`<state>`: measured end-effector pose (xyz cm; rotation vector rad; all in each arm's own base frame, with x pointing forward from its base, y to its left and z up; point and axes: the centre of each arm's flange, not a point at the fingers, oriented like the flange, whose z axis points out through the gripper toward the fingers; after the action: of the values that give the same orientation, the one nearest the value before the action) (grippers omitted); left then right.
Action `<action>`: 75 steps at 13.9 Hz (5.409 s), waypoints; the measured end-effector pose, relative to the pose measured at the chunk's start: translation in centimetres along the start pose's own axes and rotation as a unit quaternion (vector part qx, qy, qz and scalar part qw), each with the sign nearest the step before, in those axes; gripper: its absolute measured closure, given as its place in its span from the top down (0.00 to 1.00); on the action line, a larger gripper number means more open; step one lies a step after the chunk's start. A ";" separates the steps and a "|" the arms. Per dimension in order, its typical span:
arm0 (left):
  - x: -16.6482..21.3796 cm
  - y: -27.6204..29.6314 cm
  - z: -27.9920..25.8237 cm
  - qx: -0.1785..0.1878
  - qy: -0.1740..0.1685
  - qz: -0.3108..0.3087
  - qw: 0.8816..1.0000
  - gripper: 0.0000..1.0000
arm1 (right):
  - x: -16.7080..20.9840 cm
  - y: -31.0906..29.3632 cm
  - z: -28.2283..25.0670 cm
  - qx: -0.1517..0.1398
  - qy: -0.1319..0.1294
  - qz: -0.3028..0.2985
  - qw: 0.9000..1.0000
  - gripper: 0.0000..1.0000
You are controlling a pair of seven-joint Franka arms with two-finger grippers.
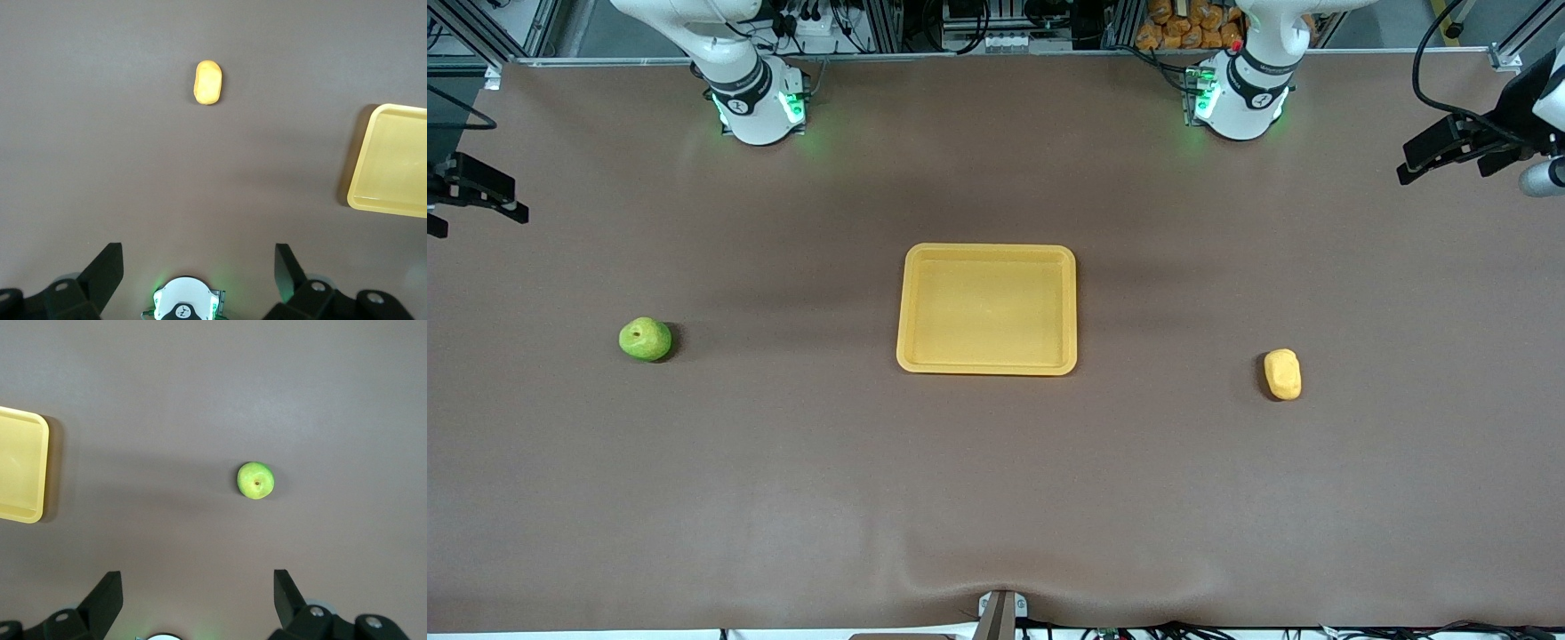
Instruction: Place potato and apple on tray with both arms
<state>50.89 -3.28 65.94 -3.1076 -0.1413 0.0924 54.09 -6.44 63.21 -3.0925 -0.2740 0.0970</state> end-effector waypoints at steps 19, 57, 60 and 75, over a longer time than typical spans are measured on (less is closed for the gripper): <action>6.4 1.2 14.9 -0.006 -0.003 0.006 1.000 1.00 | 6.7 4.6 13.7 0.018 -0.082 0.022 0.996 1.00; 15.6 0.6 42.4 -0.025 0.007 -0.004 1.000 1.00 | 6.0 12.9 39.2 0.044 -0.126 0.089 0.987 1.00; 15.4 0.6 43.8 -0.026 0.001 -0.004 1.000 1.00 | 5.8 12.7 39.9 0.043 -0.121 0.090 0.988 1.00; 15.1 0.7 45.3 -0.026 -0.011 -0.004 1.000 0.56 | 4.6 11.9 42.9 0.050 -0.103 0.084 0.990 0.85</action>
<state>63.22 -1.36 19.83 -3.1575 -0.1596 0.1254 57.84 -16.08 19.66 -3.0015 -0.0120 0.4225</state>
